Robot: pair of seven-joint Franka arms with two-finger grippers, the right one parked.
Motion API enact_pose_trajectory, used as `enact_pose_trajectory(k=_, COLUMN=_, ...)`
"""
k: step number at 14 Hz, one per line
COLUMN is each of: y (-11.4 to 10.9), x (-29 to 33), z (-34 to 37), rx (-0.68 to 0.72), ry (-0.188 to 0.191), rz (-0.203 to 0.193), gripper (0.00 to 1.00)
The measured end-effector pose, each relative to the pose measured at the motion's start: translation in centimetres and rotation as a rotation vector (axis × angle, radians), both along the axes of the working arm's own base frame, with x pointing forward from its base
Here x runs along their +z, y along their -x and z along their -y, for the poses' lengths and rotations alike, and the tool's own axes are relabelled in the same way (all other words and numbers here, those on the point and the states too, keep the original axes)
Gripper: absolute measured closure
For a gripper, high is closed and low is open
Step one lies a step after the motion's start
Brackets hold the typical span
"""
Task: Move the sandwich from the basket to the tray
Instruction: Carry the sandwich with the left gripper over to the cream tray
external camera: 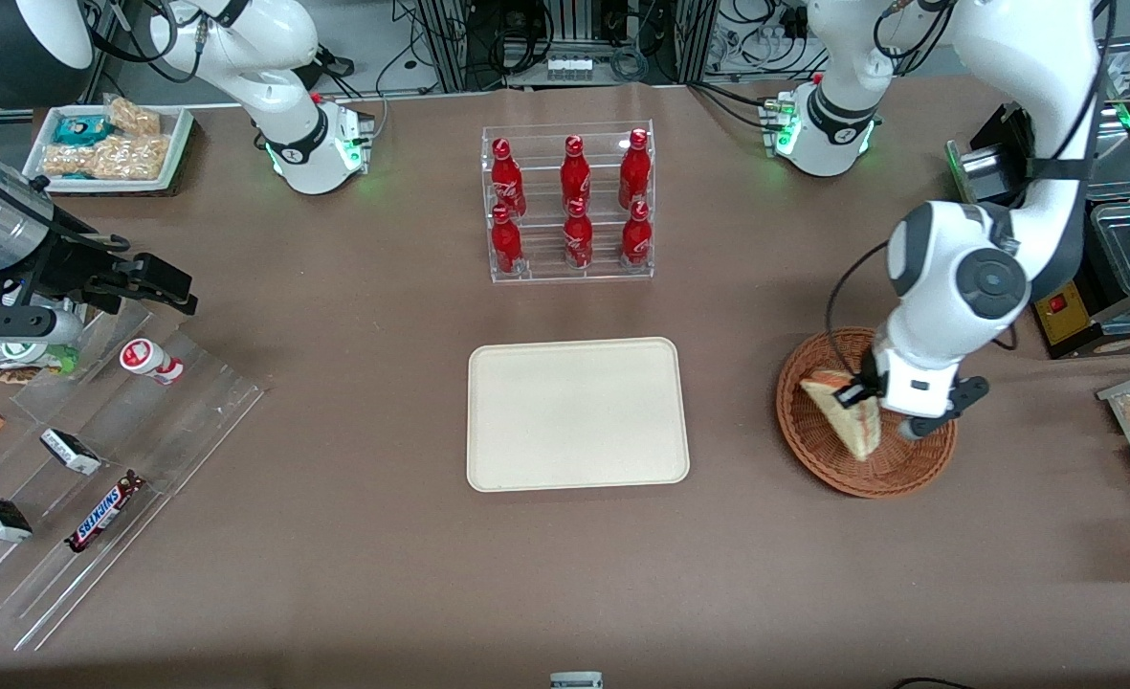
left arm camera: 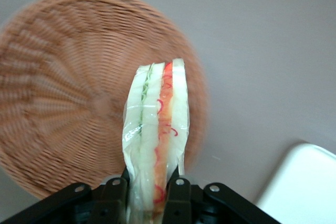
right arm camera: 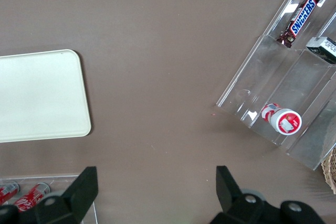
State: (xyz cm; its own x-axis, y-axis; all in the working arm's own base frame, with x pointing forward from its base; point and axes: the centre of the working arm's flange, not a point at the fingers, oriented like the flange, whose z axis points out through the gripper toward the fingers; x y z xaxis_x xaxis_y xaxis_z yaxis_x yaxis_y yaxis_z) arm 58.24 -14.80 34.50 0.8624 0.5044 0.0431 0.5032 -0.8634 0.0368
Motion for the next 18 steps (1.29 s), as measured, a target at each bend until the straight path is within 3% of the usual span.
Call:
enact_pose_trajectory(k=2, y=0.3, x=0.2, z=7.3, rx=-0.050, ry=0.013, rz=0.018, gripper=0.74)
enact_pose_trajectory(k=5, y=1.4, x=-1.9, z=18.5, rx=-0.143, ry=0.027, rz=0.023, gripper=0.84)
enact_pose_trajectory(k=10, y=4.5, x=-7.0, z=32.1, rx=-0.254, ry=0.033, rz=0.027, gripper=0.84)
enact_pose_trajectory(k=13, y=5.6, x=-8.3, z=35.5, rx=-0.309, ry=0.043, rz=0.065, gripper=0.85)
enact_pose_trajectory(k=18, y=6.2, x=-9.5, z=36.1, rx=-0.411, ry=-0.015, rz=0.095, gripper=0.85)
